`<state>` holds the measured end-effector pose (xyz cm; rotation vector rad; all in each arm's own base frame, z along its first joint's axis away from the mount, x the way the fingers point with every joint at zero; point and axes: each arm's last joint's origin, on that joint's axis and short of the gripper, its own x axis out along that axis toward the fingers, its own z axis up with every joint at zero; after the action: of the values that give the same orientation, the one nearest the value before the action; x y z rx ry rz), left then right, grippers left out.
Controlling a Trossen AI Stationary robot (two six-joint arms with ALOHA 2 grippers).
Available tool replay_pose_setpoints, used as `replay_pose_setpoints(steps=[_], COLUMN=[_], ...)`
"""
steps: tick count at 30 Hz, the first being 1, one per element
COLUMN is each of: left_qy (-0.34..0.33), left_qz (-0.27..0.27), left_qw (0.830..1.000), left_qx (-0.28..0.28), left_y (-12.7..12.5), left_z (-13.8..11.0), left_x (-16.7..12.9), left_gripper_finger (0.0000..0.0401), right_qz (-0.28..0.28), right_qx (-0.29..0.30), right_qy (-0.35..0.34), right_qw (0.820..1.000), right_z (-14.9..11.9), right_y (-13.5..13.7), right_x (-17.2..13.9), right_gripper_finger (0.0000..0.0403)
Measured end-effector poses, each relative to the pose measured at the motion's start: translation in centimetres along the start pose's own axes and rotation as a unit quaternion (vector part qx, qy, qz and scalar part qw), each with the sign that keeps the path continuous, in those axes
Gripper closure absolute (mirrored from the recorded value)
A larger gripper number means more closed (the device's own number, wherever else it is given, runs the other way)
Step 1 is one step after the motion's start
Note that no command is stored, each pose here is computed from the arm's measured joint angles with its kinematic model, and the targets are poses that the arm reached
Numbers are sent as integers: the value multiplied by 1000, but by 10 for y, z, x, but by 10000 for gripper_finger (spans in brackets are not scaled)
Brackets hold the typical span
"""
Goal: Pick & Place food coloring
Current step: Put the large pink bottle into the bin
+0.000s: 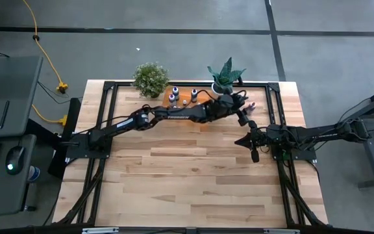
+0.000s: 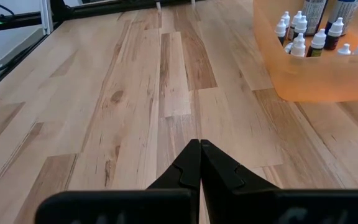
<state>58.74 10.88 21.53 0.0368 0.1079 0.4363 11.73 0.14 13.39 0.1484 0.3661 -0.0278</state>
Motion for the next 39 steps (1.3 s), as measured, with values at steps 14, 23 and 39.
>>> replay_pose_setpoints(steps=[14, 23, 39], left_qy=[-13, 41, -14], left_qz=[-15, -53, -84], left_qw=[995, 992, 986], left_qx=[96, 107, 141], left_y=[0, 23, 61], left_z=[59, 113, 173], left_x=[-26, -62, -188], left_gripper_finger=[199, 199, 199], right_qz=[0, 0, 0], right_qx=[0, 0, 0], right_qy=[0, 0, 0], right_qw=[1000, 1000, 1000], right_z=[0, 0, 0], right_y=[0, 0, 0], right_x=[0, 0, 0], right_gripper_finger=[402, 402, 402])
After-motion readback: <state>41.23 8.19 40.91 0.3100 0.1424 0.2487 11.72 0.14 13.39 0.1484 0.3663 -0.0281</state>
